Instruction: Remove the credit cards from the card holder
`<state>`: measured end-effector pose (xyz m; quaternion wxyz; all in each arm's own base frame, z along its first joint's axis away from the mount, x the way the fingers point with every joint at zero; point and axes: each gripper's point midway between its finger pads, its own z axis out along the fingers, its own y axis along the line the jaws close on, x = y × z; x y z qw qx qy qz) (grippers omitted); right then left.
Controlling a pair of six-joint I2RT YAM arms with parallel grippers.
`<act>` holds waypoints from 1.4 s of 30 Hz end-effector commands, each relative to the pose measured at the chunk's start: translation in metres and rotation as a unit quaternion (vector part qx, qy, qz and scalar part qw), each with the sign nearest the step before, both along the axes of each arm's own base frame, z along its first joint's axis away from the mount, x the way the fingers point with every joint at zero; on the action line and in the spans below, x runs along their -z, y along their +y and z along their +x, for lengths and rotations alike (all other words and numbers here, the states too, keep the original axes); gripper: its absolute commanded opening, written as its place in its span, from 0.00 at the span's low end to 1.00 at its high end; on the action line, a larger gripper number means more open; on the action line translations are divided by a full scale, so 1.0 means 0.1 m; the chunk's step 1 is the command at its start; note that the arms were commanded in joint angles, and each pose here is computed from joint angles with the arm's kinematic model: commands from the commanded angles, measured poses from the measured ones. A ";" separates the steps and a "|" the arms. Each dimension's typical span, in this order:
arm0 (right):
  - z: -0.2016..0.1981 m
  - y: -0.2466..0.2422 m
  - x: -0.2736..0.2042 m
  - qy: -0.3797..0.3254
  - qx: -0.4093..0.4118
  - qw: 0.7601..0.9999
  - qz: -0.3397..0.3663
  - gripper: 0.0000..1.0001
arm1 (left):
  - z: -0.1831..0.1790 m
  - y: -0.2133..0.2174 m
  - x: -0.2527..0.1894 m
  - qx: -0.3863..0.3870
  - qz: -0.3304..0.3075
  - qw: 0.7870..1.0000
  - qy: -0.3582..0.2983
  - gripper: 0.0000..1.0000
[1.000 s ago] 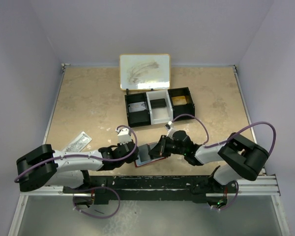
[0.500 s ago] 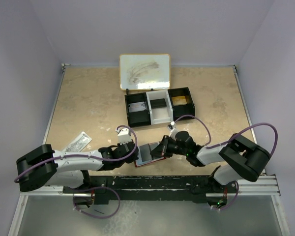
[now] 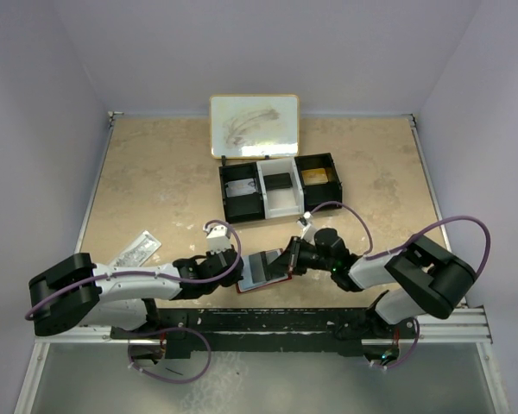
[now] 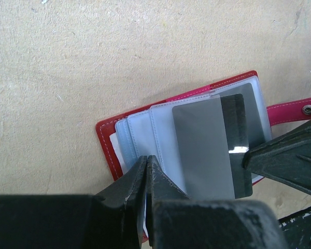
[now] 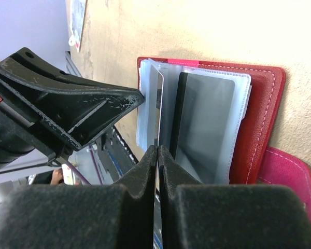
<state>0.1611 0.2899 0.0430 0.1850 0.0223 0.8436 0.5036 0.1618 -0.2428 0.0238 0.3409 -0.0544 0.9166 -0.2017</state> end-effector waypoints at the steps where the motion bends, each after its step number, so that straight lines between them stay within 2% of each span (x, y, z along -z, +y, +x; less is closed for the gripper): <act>1: -0.01 0.04 -0.14 -0.026 -0.024 0.999 0.026 0.04 | -0.16 0.24 0.24 0.017 0.066 0.997 0.032 0.00; 7: 0.03 0.00 -0.05 -0.024 -0.021 0.999 -0.003 0.04 | -0.16 0.18 0.18 0.024 0.055 0.998 0.025 0.00; 15: 0.06 0.04 -0.01 -0.027 -0.032 0.999 -0.013 0.04 | -0.06 -0.10 -0.28 0.028 -0.033 0.999 -0.015 0.16; 21: 0.06 0.09 0.02 -0.026 -0.035 0.999 0.001 0.04 | -0.03 -0.34 -0.46 0.047 -0.079 0.996 -0.024 0.21; 26: -0.03 0.09 0.04 -0.010 -0.049 0.999 0.014 0.04 | -0.03 -0.50 -0.40 0.050 -0.092 0.994 -0.018 0.21; 29: -0.02 0.08 0.04 -0.011 -0.046 0.999 0.012 0.04 | -0.04 -0.51 -0.33 0.053 -0.077 0.996 -0.013 0.21; 33: -0.01 0.07 0.04 -0.013 -0.044 0.999 0.005 0.05 | -0.06 -0.44 -0.20 0.051 -0.044 0.998 -0.001 0.12; 37: 0.00 0.09 0.01 -0.016 -0.045 0.999 0.008 0.09 | -0.11 -0.35 -0.10 0.052 -0.026 0.998 0.009 0.06; 42: 0.02 0.15 -0.03 -0.017 -0.055 0.998 0.018 0.16 | -0.14 -0.23 -0.05 0.046 -0.017 0.999 0.011 0.05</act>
